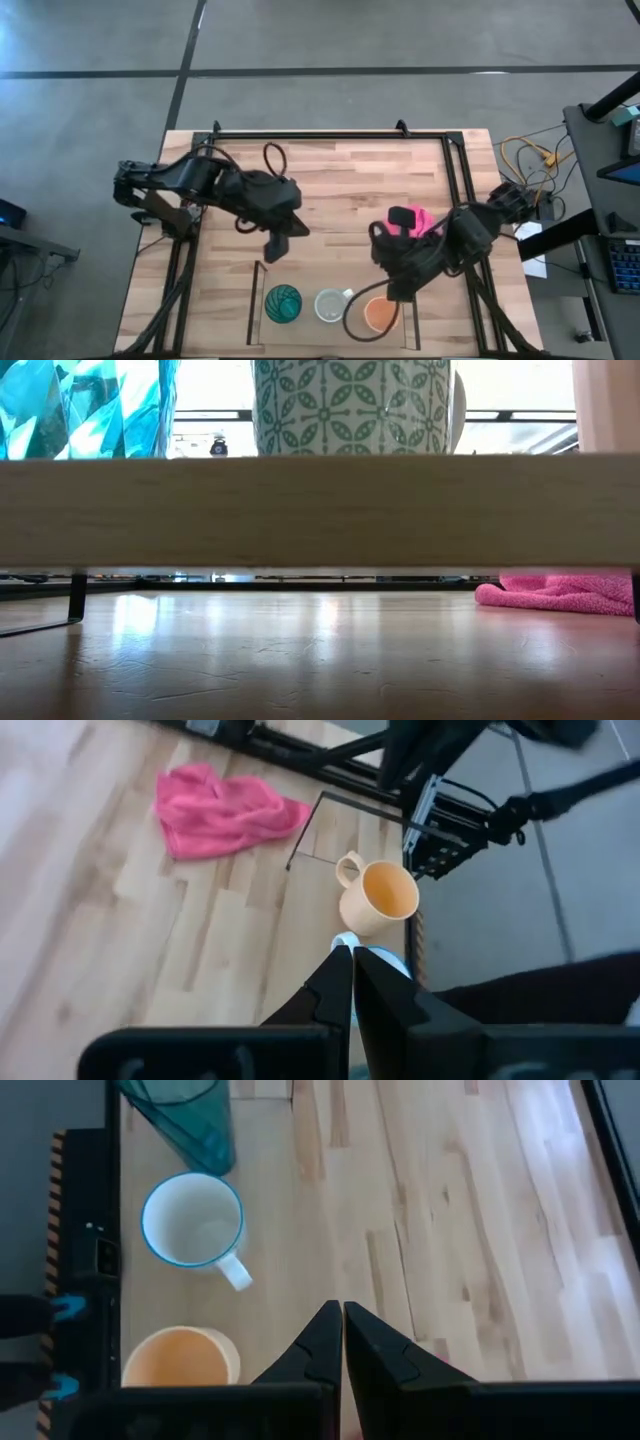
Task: Stack small to large cups/mugs on shelf
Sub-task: Return to Home Position
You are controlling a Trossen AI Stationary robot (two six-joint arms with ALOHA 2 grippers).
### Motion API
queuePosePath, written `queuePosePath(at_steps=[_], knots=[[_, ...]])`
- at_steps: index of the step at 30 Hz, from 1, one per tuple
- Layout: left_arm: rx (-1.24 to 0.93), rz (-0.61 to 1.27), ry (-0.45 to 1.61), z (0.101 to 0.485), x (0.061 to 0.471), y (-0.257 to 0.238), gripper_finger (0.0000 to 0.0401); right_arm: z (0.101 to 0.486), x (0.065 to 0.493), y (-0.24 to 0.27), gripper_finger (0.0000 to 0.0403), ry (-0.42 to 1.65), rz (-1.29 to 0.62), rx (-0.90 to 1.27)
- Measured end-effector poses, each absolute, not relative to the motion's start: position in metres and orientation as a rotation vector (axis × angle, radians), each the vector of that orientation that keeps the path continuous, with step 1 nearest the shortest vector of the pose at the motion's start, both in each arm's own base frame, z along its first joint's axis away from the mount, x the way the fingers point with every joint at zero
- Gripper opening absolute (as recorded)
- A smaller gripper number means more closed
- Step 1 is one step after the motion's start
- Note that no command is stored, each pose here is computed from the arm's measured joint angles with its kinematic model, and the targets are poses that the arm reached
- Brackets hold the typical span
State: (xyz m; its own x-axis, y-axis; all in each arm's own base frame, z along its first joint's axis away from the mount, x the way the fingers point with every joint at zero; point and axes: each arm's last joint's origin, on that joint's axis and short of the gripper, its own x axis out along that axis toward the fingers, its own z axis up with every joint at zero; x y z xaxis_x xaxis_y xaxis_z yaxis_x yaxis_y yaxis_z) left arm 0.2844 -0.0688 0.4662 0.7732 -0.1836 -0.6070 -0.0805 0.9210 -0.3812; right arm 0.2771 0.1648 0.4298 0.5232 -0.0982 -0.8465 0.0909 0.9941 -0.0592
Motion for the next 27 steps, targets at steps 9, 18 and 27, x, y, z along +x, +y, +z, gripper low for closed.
queuePosePath(at_steps=[9,18,27], knots=[[-0.267,-0.149,0.625,0.484,0.253,-0.069,0.0,0.447,0.254,0.148,0.0009,0.937,-0.131,-0.064],[-0.243,-0.105,0.545,0.495,0.23,-0.064,0.0,0.443,0.251,0.131,0.0009,0.776,-0.052,-0.09],[-0.212,-0.103,0.481,0.463,0.206,-0.057,0.0,0.406,0.23,0.083,0.0009,0.684,-0.048,0.067]])
